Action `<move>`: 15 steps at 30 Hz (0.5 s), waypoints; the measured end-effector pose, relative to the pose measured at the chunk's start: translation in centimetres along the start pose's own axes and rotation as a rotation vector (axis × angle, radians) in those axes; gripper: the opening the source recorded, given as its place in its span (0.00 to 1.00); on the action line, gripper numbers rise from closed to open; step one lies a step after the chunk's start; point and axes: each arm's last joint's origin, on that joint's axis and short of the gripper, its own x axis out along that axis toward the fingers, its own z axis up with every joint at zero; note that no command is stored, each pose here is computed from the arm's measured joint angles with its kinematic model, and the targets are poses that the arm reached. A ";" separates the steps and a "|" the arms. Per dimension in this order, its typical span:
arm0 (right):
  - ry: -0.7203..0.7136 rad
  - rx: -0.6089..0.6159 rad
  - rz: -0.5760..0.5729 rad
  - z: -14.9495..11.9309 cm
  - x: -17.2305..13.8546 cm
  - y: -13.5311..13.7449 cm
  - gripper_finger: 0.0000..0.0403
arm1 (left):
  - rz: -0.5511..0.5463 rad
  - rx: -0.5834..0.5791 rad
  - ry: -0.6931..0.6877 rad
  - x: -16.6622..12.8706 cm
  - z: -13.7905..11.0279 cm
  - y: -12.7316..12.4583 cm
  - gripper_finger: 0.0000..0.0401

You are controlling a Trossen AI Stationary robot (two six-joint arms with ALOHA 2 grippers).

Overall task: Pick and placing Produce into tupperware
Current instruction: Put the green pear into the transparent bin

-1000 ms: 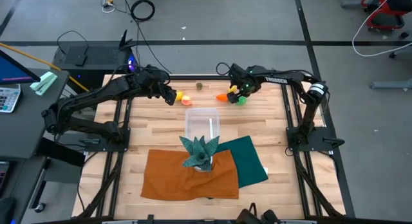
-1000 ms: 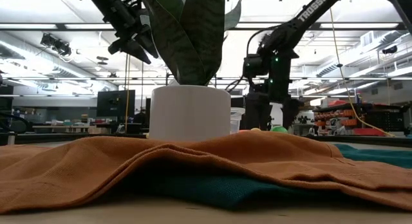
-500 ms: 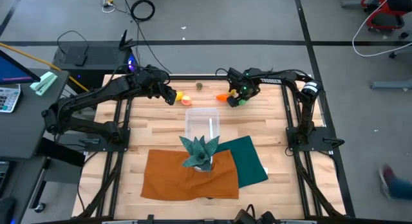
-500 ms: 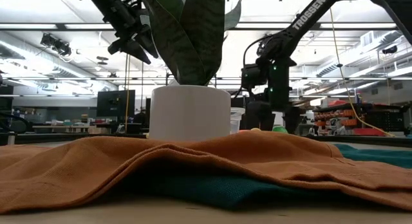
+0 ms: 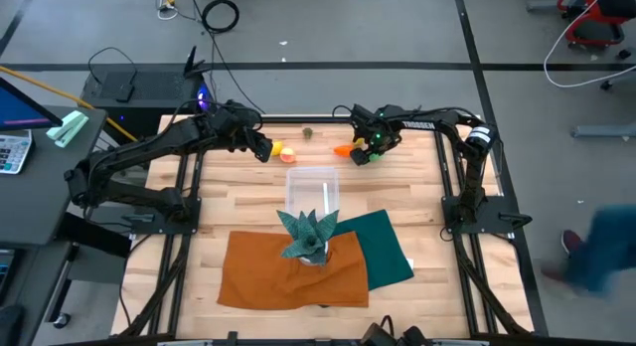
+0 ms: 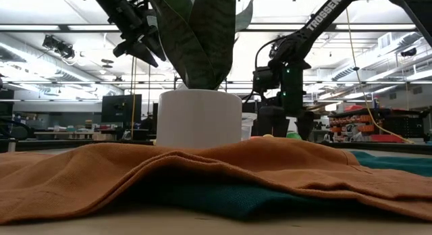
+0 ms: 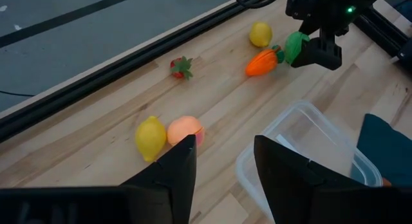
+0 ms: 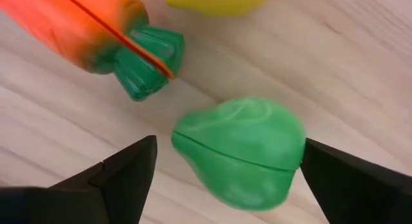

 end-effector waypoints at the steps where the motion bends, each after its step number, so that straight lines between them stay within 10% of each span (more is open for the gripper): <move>1: 0.000 0.000 0.000 0.0 0.0 0.0 0.82 | 0.000 0.000 0.000 0.0 0.0 0.0 0.41; 15: -0.006 0.006 0.002 0.1 0.0 0.0 0.72 | 0.000 -0.006 0.000 0.0 0.0 0.0 0.41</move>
